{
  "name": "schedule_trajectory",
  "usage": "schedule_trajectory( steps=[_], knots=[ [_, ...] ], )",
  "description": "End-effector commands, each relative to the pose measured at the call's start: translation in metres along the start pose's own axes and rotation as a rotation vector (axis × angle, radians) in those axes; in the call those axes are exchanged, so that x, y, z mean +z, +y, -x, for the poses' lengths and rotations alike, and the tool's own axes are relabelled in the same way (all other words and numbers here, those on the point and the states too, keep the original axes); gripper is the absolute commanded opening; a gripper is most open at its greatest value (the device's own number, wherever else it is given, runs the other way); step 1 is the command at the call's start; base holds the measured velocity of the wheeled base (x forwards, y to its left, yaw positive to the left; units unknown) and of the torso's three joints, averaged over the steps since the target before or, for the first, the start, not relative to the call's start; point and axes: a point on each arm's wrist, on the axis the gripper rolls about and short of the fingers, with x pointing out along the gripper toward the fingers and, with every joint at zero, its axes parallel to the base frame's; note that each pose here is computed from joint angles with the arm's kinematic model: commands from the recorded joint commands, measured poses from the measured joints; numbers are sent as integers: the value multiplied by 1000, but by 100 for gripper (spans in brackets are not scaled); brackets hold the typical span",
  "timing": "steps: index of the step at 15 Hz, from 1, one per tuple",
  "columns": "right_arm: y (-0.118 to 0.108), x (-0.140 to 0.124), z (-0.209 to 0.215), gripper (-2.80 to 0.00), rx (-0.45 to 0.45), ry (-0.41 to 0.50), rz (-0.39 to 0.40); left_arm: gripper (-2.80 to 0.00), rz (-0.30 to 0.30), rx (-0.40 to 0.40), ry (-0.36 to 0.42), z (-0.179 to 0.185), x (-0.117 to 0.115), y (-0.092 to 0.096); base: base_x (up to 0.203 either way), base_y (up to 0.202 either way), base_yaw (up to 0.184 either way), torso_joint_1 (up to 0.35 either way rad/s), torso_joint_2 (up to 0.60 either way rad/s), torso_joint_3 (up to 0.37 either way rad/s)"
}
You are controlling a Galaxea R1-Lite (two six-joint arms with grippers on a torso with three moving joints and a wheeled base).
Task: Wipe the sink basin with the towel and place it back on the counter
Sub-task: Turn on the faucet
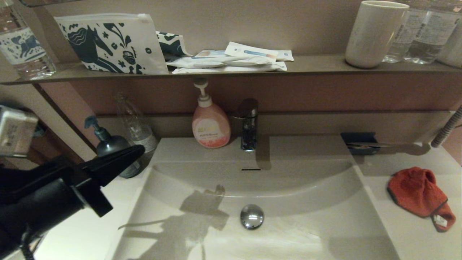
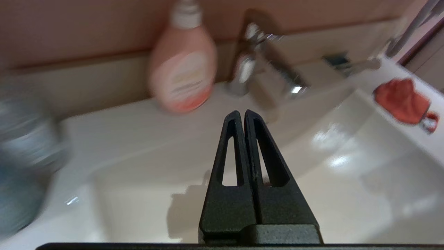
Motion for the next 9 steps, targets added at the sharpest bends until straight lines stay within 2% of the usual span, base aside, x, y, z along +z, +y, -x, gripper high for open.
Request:
schedule_trajectory(
  steps=[1,6,9],
  knots=[
    [0,0,0,-280,1,0,0,-280,7,-51,38,-40,-14,-16,0,0,0,0,0,0],
    [0,0,0,-280,0,-1,0,-280,16,-126,-19,-102,-15,-53,0,0,0,0,0,0],
    [0,0,0,-280,1,0,0,-280,13,-159,-11,-125,-33,-68,0,0,0,0,0,0]
  ],
)
